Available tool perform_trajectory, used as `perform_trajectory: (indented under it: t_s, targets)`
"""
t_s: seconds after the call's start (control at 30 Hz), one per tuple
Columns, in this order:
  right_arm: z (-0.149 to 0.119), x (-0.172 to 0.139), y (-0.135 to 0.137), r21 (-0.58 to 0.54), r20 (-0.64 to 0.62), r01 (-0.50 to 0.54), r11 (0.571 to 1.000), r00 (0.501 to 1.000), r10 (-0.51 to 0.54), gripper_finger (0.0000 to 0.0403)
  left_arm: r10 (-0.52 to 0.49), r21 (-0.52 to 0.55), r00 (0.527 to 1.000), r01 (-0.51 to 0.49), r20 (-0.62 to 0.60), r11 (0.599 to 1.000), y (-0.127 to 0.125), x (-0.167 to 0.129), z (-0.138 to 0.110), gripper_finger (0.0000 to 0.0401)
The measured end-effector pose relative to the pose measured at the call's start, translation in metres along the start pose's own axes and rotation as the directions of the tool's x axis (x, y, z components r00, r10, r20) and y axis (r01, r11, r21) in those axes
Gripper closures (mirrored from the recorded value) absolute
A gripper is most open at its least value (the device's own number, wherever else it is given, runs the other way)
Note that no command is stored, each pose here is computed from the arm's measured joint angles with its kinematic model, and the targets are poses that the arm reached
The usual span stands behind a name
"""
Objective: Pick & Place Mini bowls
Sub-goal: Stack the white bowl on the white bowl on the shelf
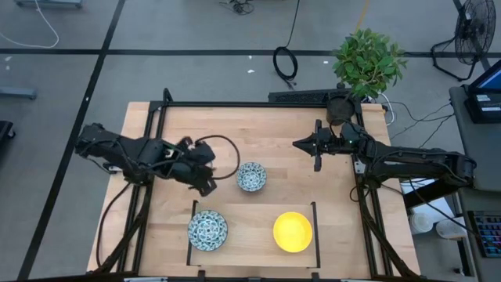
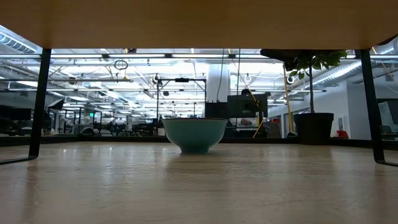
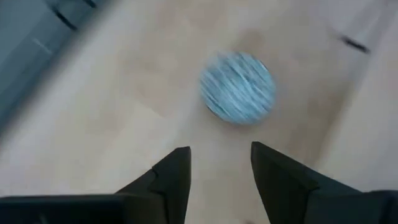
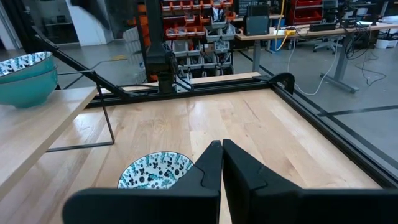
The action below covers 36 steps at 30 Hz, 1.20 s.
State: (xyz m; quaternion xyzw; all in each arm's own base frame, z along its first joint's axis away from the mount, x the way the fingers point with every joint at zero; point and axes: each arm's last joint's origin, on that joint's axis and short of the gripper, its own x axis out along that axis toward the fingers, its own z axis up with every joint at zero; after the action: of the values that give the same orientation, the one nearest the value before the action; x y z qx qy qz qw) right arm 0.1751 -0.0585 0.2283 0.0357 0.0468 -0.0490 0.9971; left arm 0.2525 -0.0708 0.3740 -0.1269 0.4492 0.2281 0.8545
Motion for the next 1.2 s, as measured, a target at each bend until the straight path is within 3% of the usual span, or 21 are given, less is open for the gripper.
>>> perform_trajectory:
  t_s: [0.13,0.23,0.4,0.53,0.63,0.73,0.8,0.93,1.03,1.2]
  targets:
    - [0.000,0.000,0.000,0.009,-0.001,0.000,1.000,1.000,0.000,0.0403,0.188,0.020,0.966,-0.194,0.179,0.981,0.015,-0.003,-0.010,0.0231]
    - [0.000,0.000,0.000,0.022,-0.001,0.000,1.000,1.000,0.000,0.0403,0.231,-0.018,0.939,-0.234,0.255,0.972,0.031,0.005,-0.029,0.0231]
    - [0.001,0.000,0.000,0.025,0.010,-0.001,1.000,1.000,0.001,0.0403,0.040,0.027,0.928,-0.054,0.370,0.998,0.053,0.030,-0.058,0.0231]
    - [0.009,0.000,0.001,0.084,0.090,-0.015,0.996,0.996,0.007,0.0401,-0.179,0.158,0.858,0.115,0.481,0.981,0.066,0.048,-0.070,0.0231]
    - [0.021,0.003,0.009,0.083,0.220,-0.076,0.994,0.974,0.056,0.0381,-0.201,0.209,0.804,0.098,0.560,0.973,0.079,0.056,-0.073,0.0231]
    - [0.042,0.013,0.020,0.024,0.246,-0.113,0.993,0.964,0.104,0.0337,-0.152,0.212,0.779,0.025,0.609,0.977,0.092,0.056,-0.069,0.0231]
    - [0.060,0.025,0.027,-0.001,0.190,-0.075,0.997,0.979,0.074,0.0298,-0.112,0.210,0.778,-0.027,0.619,0.977,0.099,0.058,-0.066,0.0231]
    - [0.086,0.065,0.038,-0.076,-0.073,0.111,0.991,0.991,-0.116,0.0208,-0.062,0.225,0.787,-0.100,0.614,0.969,0.112,0.063,-0.059,0.0231]
    - [0.089,0.099,0.037,-0.136,-0.301,0.200,0.970,0.925,-0.232,0.0155,-0.077,0.262,0.801,-0.102,0.594,0.960,0.118,0.069,-0.056,0.0231]
    - [0.065,0.155,0.030,-0.136,-0.582,0.232,0.963,0.768,-0.267,0.0122,-0.032,0.244,0.821,-0.132,0.570,0.961,0.130,0.079,-0.050,0.0231]
